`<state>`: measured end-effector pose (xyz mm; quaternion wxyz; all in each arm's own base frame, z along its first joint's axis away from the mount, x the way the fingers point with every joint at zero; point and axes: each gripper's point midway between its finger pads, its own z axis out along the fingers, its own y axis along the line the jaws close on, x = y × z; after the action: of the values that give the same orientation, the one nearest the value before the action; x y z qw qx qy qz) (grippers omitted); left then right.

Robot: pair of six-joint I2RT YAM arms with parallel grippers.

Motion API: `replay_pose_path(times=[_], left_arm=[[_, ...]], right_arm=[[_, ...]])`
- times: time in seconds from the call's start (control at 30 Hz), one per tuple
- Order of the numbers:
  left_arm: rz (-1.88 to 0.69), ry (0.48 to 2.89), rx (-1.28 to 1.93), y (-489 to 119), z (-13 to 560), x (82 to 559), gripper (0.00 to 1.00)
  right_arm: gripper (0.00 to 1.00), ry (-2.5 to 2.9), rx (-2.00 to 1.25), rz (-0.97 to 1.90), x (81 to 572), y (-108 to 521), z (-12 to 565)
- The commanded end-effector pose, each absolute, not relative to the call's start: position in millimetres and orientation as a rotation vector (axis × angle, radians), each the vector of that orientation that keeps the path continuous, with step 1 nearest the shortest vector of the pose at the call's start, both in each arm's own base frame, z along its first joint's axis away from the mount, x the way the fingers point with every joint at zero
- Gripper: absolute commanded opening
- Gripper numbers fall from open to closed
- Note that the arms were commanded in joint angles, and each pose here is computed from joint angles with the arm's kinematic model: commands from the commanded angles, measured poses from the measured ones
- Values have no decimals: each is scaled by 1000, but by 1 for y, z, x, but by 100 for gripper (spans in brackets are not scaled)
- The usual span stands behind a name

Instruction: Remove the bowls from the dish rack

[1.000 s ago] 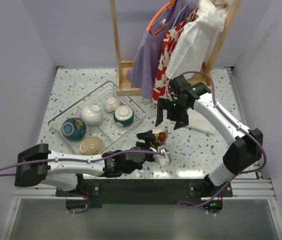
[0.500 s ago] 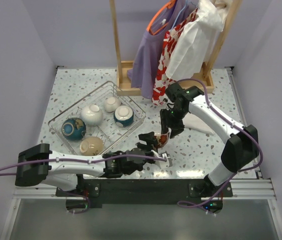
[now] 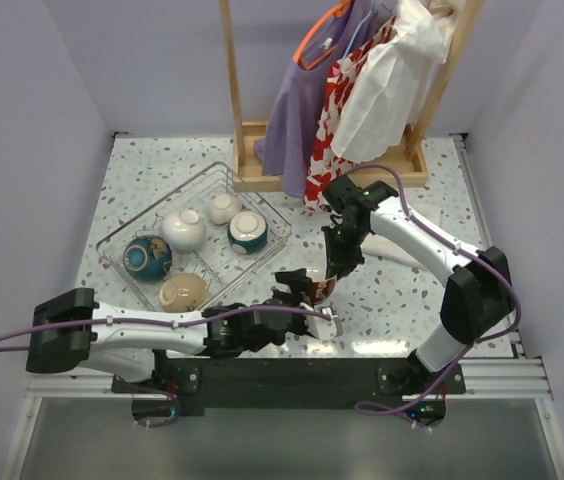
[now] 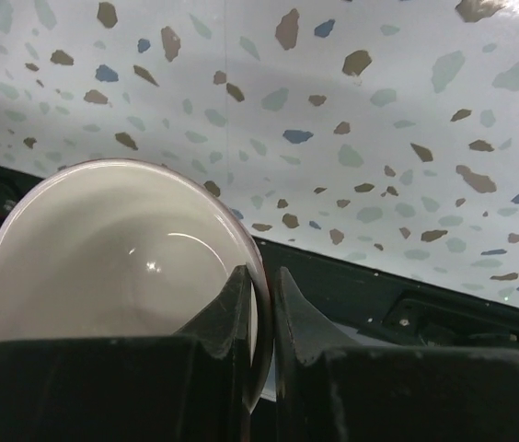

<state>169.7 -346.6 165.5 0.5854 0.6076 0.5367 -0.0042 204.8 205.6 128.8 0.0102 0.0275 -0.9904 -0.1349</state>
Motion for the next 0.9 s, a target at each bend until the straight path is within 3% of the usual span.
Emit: replay_pose_path(times=[0.0, 0.03, 0.43, 0.67, 0.87], left_arm=[[-187, 1381, 1094, -338, 219, 175, 95], [-203, 1401, 1095, -338, 218, 173, 100], [-416, 1733, 833, -286, 227, 154, 100], [-534, 1909, 525, -236, 231, 169, 100], [-485, 2001, 344, -197, 222, 182, 100]], right_arm=[[0, -3268, 106, -425, 222, 196, 143], [0, -3313, 95, -388, 227, 190, 144], [0, -3703, -120, -233, 283, 161, 135], [0, -3878, -196, -509, 317, 178, 135], [0, -3925, -198, -682, 331, 192, 123]])
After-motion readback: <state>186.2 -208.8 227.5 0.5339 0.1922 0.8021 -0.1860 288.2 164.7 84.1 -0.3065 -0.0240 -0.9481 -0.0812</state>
